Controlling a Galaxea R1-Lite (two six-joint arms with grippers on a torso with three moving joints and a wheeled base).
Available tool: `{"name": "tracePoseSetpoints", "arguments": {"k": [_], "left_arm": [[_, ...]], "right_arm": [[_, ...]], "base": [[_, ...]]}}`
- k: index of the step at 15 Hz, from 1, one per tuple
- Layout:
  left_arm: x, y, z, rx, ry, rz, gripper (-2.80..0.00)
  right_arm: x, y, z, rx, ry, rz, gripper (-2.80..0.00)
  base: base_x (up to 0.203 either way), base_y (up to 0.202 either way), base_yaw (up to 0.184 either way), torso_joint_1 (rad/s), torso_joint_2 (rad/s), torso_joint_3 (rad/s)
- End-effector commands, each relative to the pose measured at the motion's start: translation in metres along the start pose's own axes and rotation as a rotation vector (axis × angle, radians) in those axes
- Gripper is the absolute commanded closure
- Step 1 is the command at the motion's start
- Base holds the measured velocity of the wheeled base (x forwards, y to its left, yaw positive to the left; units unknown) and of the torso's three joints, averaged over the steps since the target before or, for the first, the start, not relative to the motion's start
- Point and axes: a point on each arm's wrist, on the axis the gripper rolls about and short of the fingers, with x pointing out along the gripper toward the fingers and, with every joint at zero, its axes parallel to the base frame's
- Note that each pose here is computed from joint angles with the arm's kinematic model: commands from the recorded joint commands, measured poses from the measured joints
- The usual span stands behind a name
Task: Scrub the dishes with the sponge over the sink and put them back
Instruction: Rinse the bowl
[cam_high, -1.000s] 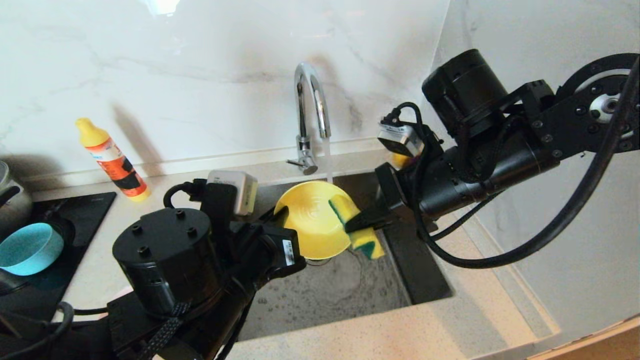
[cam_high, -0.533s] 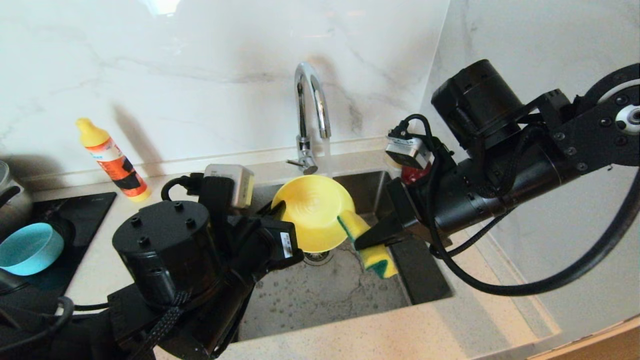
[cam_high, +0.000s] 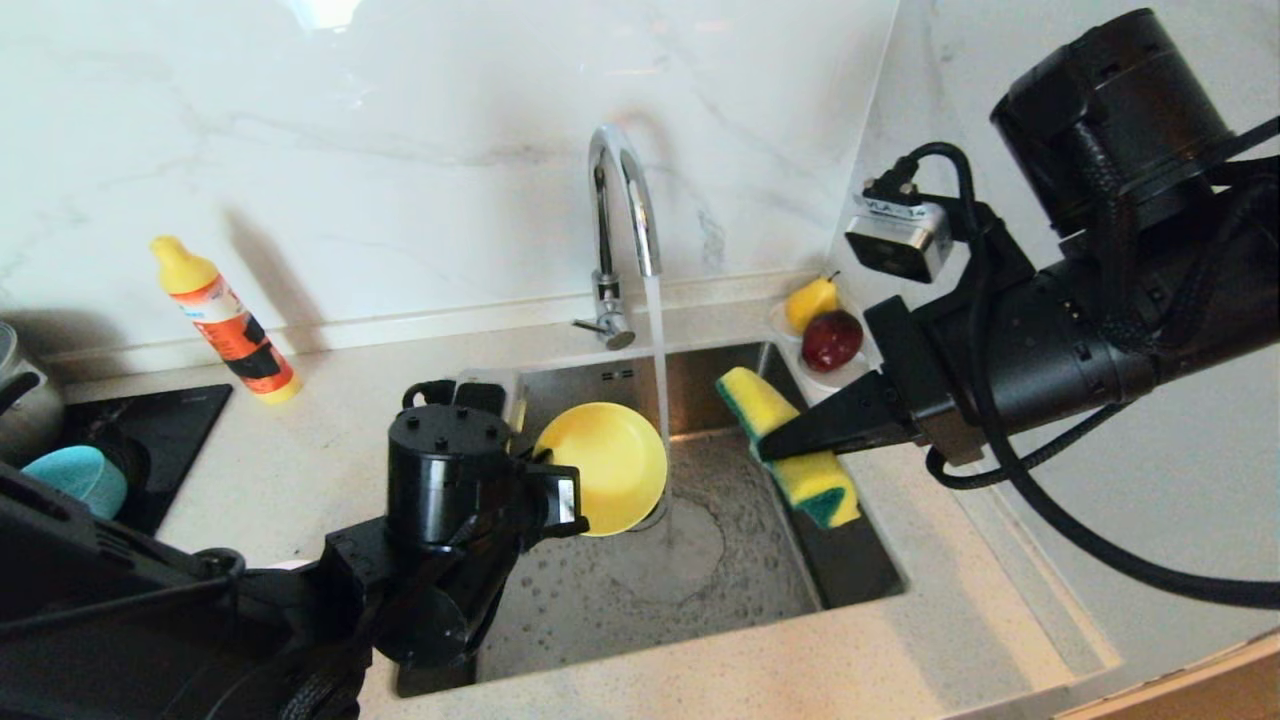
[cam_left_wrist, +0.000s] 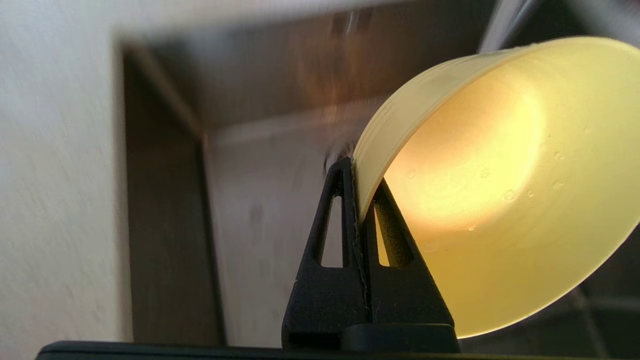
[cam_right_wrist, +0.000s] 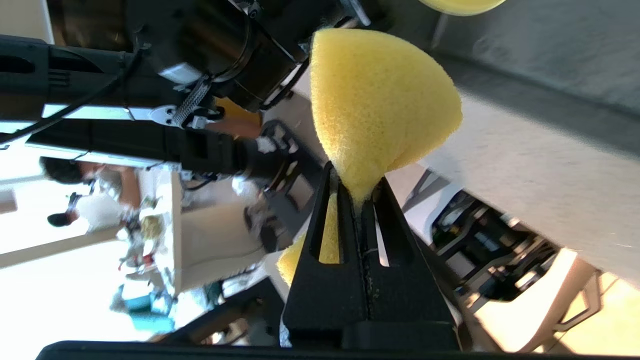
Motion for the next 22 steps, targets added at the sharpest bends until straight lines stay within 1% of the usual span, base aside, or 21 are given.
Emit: {"name": "tracePoseSetpoints", "arguments": {"k": [1,2,5,7,8,9,12,14,18,22], "left_arm": [[0.013,0.002,-0.008,-0.028,0.145,0.007,0.0],[0.016,0.004,-0.009,-0.053,0.224,-0.005,0.0],[0.029,0.005,0.011,-0.208,0.406,-0.018,0.0],[0.042,0.007,0.02,-0.317,0.519,0.009,0.0],[0.053,0.007,0.018,-0.363,0.569,0.031,0.0],[0.064,0.006,0.016,-0.391,0.604,0.053,0.0],[0.084,0.003,0.022,-0.476,0.629,0.094,0.0],[0.095,-0.002,0.024,-0.504,0.642,0.087,0.0],[0.108,-0.009,0.027,-0.524,0.624,0.071,0.0],[0.126,-0.015,0.018,-0.528,0.627,0.078,0.0]], "right_arm": [[-0.021,0.002,-0.007,-0.01,-0.035,0.0,0.0],[-0.023,0.0,-0.01,-0.012,-0.034,-0.003,0.0],[-0.027,0.001,-0.015,-0.019,-0.034,-0.002,0.0],[-0.028,0.0,-0.017,-0.015,-0.03,-0.002,0.0],[-0.027,-0.001,-0.019,-0.011,-0.022,-0.005,0.0],[-0.027,-0.003,-0.021,-0.007,-0.016,-0.008,0.0],[-0.025,-0.004,-0.021,-0.006,-0.018,-0.01,0.0],[-0.025,-0.005,-0.021,-0.006,-0.018,-0.01,0.0],[-0.027,-0.005,-0.025,-0.003,-0.014,-0.013,0.0],[-0.028,-0.005,-0.027,-0.009,-0.022,-0.007,0.0]], "base": [[0.0,0.0,0.0,0.0,0.0,0.0],[0.0,0.0,0.0,0.0,0.0,0.0],[0.0,0.0,0.0,0.0,0.0,0.0],[0.0,0.0,0.0,0.0,0.0,0.0],[0.0,0.0,0.0,0.0,0.0,0.0],[0.0,0.0,0.0,0.0,0.0,0.0],[0.0,0.0,0.0,0.0,0.0,0.0],[0.0,0.0,0.0,0.0,0.0,0.0],[0.0,0.0,0.0,0.0,0.0,0.0],[0.0,0.0,0.0,0.0,0.0,0.0]]}}
